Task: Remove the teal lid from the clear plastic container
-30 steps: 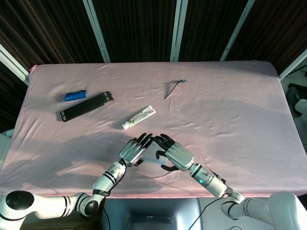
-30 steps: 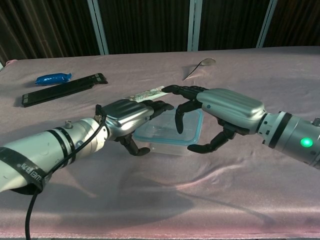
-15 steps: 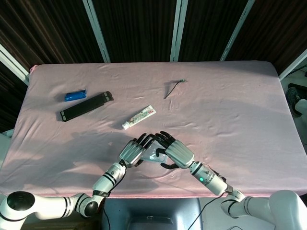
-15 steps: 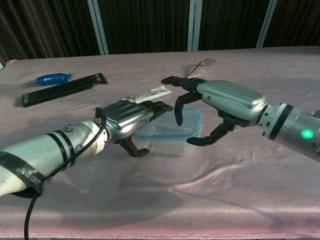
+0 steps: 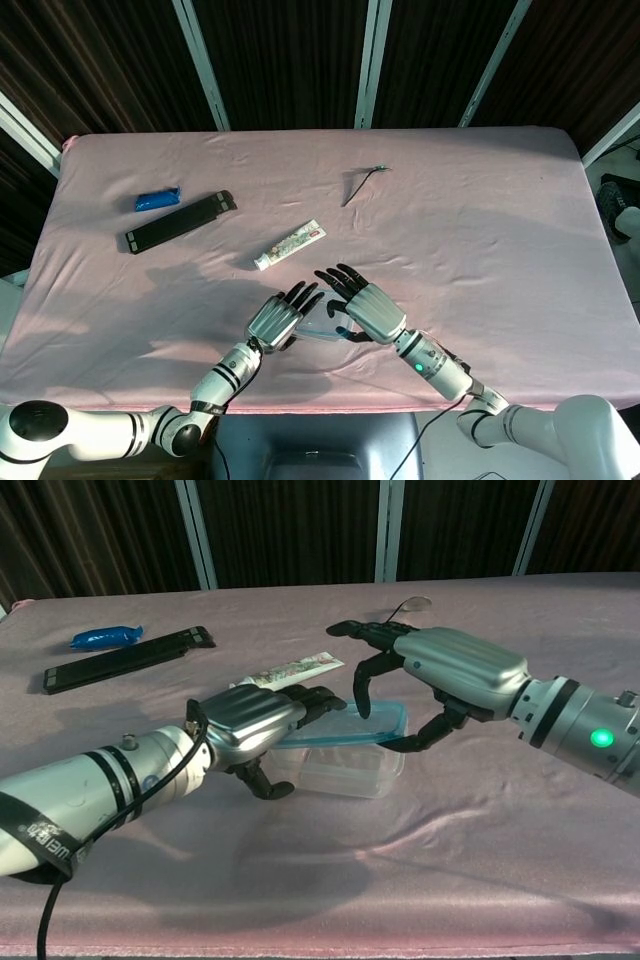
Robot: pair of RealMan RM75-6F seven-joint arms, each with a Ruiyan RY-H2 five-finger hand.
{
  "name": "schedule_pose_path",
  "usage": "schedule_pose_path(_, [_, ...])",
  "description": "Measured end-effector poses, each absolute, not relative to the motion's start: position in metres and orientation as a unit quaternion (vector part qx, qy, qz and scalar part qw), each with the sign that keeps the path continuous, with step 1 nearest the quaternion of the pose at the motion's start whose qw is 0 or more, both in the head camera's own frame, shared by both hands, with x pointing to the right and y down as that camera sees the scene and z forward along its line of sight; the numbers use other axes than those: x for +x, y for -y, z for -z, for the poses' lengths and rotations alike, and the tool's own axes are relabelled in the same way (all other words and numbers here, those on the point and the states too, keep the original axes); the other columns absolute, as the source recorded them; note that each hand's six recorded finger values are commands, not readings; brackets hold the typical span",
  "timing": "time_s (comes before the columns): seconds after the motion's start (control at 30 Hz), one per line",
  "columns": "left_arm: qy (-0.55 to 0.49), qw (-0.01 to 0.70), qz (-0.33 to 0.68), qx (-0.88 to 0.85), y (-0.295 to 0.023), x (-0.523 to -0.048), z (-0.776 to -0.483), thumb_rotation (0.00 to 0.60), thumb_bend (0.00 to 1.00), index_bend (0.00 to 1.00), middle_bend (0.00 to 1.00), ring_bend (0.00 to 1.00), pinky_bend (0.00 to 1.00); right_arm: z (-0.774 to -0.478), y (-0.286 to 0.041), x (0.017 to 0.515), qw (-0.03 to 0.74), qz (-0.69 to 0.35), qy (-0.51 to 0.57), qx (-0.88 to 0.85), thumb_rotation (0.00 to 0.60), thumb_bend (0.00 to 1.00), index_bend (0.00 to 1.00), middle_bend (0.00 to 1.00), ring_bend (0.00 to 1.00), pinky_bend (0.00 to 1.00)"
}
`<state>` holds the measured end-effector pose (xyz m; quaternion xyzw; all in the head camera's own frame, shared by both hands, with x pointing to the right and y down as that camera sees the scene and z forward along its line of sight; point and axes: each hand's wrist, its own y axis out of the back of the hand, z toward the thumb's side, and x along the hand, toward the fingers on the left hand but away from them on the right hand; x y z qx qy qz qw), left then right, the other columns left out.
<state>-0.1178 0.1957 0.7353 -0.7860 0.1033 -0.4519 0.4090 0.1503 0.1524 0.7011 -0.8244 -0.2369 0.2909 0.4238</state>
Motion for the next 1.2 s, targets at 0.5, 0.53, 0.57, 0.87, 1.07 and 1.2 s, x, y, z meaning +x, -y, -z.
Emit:
schedule_pose_path(0.5, [-0.122,0.41,0.429,-0.796,-0.193,-0.118,-0.726,0.6,0.32,0.0,0.2,0.16,0.2,-0.695,-0.153,0.15,0.444,-0.262,0.254,-0.818,0.6,0.49,0.82,0.19,0.03,0.0])
schedule_pose_path(0.53, [-0.125,0.41,0.424,-0.798,-0.193,-0.118,-0.725,0.6,0.32,0.0,0.15,0.12,0.18,-0.694,-0.153,0.15,0.446,-0.26,0.255,-0.817,0.6,0.49,0.82,0.19,0.03,0.0])
schedule_pose_path(0.57, [-0.127,0.41,0.42,-0.8,-0.193,-0.117,-0.724,0.6,0.32,0.0,0.1,0.06,0.15,-0.693,-0.153,0.15,0.45,-0.257,0.256,-0.816,0.6,0.49,0.82,0.19,0.04,0.0])
schedule_pose_path(0.87, [-0.161,0.417,0.381,-0.809,-0.188,-0.119,-0.713,0.6,0.32,0.0,0.0,0.0,0.0,-0.683,-0.151,0.15,0.475,-0.242,0.254,-0.807,0.6,0.49,0.82,0.2,0.05,0.0])
schedule_pose_path(1.07, [-0.166,0.421,0.382,-0.806,-0.186,-0.127,-0.712,0.6,0.32,0.0,0.0,0.0,0.0,-0.677,-0.151,0.151,0.494,-0.234,0.25,-0.799,0.6,0.49,0.83,0.21,0.05,0.0])
schedule_pose_path(1.2, [-0.168,0.434,0.38,-0.8,-0.185,-0.131,-0.708,0.6,0.32,0.0,0.0,0.0,0.0,-0.673,-0.148,0.158,0.511,-0.235,0.249,-0.788,0.6,0.49,0.83,0.21,0.05,0.0])
